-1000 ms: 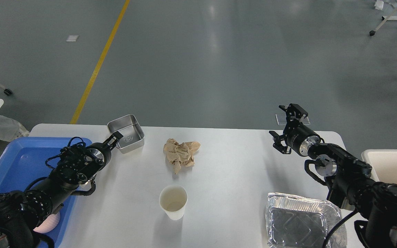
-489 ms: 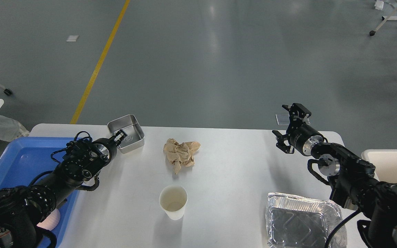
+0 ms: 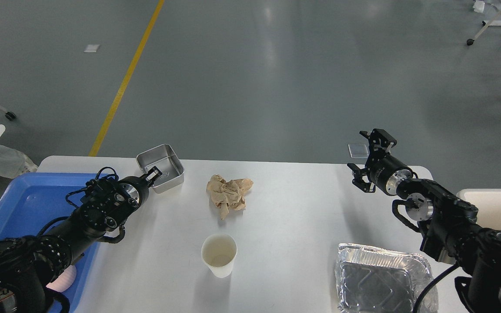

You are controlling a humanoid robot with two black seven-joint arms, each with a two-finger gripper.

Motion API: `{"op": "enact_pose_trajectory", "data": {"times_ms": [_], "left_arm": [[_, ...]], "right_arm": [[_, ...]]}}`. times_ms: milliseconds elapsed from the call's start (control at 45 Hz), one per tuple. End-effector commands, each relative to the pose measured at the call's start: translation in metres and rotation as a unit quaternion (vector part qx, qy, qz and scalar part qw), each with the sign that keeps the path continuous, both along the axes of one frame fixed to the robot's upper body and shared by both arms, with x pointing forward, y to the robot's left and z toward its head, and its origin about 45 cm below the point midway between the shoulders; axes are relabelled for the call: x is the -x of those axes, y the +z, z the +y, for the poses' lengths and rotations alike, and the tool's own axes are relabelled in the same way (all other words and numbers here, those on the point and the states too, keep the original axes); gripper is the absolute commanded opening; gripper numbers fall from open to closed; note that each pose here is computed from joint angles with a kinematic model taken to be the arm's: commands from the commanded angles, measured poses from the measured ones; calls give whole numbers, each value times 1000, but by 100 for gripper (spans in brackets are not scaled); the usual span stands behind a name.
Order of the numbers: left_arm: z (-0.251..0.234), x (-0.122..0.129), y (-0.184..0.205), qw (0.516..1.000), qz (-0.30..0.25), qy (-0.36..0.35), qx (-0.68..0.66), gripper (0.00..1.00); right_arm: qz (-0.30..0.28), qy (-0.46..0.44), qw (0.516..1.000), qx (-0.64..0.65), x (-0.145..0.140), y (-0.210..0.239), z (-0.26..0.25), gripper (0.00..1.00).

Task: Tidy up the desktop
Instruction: 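Lift the steel tray with the left gripper up and away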

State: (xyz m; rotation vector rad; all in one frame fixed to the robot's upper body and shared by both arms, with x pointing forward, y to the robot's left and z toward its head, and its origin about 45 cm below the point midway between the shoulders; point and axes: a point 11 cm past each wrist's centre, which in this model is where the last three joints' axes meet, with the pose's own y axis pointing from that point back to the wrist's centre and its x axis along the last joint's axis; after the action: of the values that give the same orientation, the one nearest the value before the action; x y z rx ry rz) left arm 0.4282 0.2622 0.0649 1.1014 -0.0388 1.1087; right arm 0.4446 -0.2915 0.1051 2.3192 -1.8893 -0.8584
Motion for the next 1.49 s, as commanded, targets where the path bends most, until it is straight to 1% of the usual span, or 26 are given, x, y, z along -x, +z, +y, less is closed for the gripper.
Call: {"op": "enact_pose_trajectory", "data": {"times_ms": [0,111,356,645,889,1067,1267,1378,1467], "left_arm": [[0,1,-1,1000,1,1,0,40],[-1,1,-1,1000,2,0,1,35],[-2,3,-3,1000,11,-6,6,22],[-3,3,-3,1000,13,-7,9,14],[-5,5,-4,999,26,-19,17,2],[-6,4,-3,999,20,-28,26,0],[-13,4,-1,997,32,-51,43,0],[-13,1,7,995,34,-76,63,0],[1,-3,20,994,30,-88,65,0]], "right_arm": [[1,0,1000,2,1,-1,-1,100],[1,-2,1000,3,1,0,-4,100],[1,-3,1000,4,1,-1,-6,100],[2,-5,1000,6,2,-1,-9,100],[3,-8,1000,8,3,-2,-13,100],[3,-8,1000,8,3,-2,-13,100],[3,-8,1000,8,3,-2,-13,100],[4,-8,1000,8,4,-3,-13,100],[4,-8,1000,8,4,-3,-13,100]]}}
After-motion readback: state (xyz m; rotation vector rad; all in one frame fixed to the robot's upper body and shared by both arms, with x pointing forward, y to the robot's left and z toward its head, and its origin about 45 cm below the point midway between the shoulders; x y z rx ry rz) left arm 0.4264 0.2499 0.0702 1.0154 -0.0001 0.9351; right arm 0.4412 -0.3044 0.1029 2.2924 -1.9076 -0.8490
